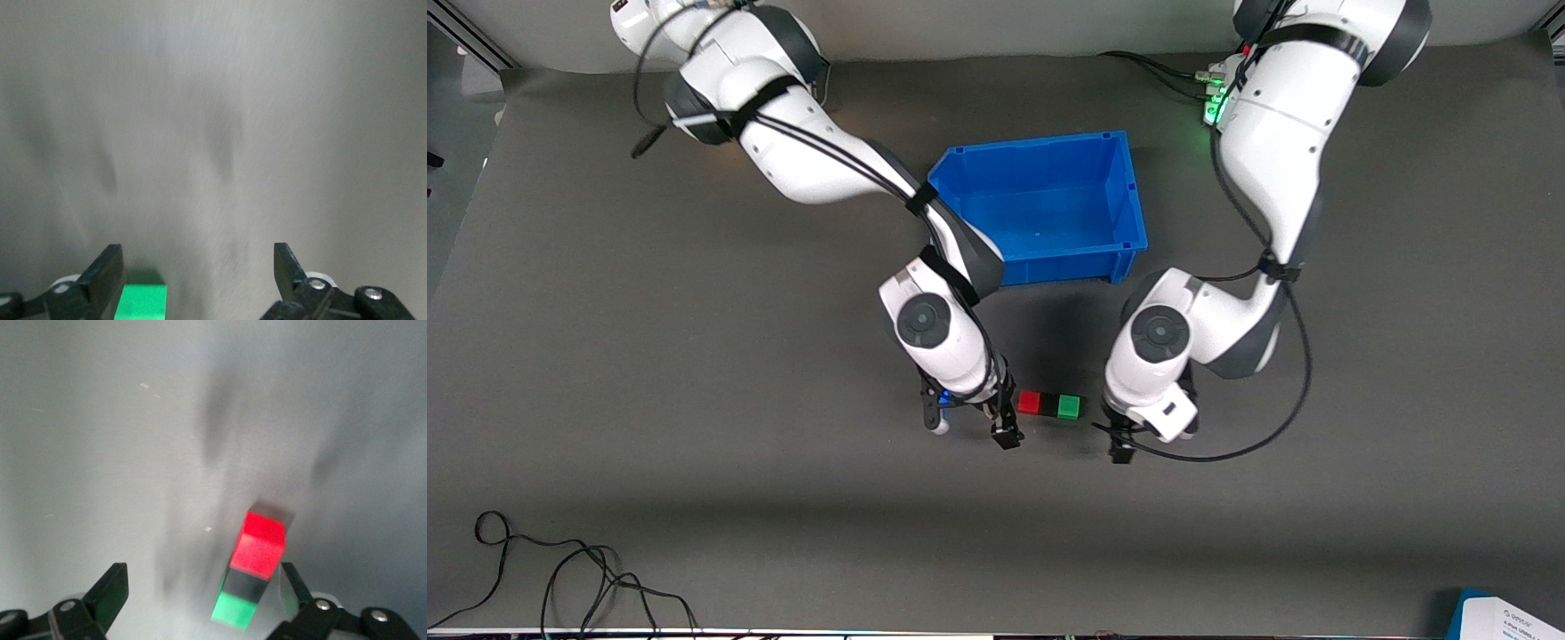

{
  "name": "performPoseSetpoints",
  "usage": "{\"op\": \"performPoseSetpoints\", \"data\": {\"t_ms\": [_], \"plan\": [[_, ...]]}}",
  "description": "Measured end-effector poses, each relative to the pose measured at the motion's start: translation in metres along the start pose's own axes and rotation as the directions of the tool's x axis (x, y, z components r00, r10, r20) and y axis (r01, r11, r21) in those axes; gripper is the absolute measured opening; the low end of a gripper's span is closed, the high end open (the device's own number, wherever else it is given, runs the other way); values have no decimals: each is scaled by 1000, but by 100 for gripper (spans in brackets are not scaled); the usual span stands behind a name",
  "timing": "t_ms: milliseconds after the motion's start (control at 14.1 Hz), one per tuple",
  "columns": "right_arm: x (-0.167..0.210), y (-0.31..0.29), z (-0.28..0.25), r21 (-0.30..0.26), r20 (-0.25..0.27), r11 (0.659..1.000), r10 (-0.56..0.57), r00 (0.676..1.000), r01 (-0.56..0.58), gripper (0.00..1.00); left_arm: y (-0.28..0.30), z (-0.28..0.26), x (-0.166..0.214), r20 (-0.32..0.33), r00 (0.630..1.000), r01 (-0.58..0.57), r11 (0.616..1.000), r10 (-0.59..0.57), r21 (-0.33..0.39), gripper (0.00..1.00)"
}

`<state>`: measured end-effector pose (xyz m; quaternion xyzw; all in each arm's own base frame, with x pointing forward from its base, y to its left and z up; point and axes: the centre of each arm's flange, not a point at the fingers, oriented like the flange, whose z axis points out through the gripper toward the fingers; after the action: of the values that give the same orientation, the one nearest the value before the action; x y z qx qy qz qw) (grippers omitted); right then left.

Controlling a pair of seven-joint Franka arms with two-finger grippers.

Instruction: Attach green and red cubes to black cube

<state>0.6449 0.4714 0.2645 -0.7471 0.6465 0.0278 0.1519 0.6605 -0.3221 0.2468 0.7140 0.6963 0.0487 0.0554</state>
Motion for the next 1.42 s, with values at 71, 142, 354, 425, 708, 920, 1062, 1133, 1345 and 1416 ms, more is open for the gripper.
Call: {"op": "performPoseSetpoints", "data": {"t_ms": [71,142,354,425,708,920,1062,1133,1345,1416], "plan": [[4,-5,-26,-10,-12,1000,-18,1000,18,100,8,-14,15,-17,1000,-13,1000,13,10,100],[11,-8,-51,-37,-29,998,-52,998,51,100,15,-30,32,-32,999,-28,999,28,19,100],[47,-13,-127,-164,-67,971,-184,981,172,100,38,-85,96,-62,995,-77,996,79,35,100],[59,-14,-150,-200,-70,959,-219,973,201,100,42,-101,116,-70,992,-98,994,100,43,100],[103,-10,-223,-288,-27,871,-423,906,398,100,44,-172,181,-74,973,-209,973,217,99,100],[145,6,-276,-299,-13,801,-548,836,520,100,33,-238,246,-49,949,-300,941,311,158,100],[173,23,-316,-293,-3,743,-630,776,602,100,25,-272,282,-40,925,-367,916,378,162,100],[185,32,-334,-288,2,714,-665,746,638,100,22,-283,295,-36,911,-400,903,410,161,100],[229,58,-379,-268,38,583,-789,613,767,100,9,-308,321,9,850,-518,830,527,208,100],[247,65,-391,-264,59,524,-829,556,810,100,3,-322,333,37,820,-564,793,572,229,100]]}}
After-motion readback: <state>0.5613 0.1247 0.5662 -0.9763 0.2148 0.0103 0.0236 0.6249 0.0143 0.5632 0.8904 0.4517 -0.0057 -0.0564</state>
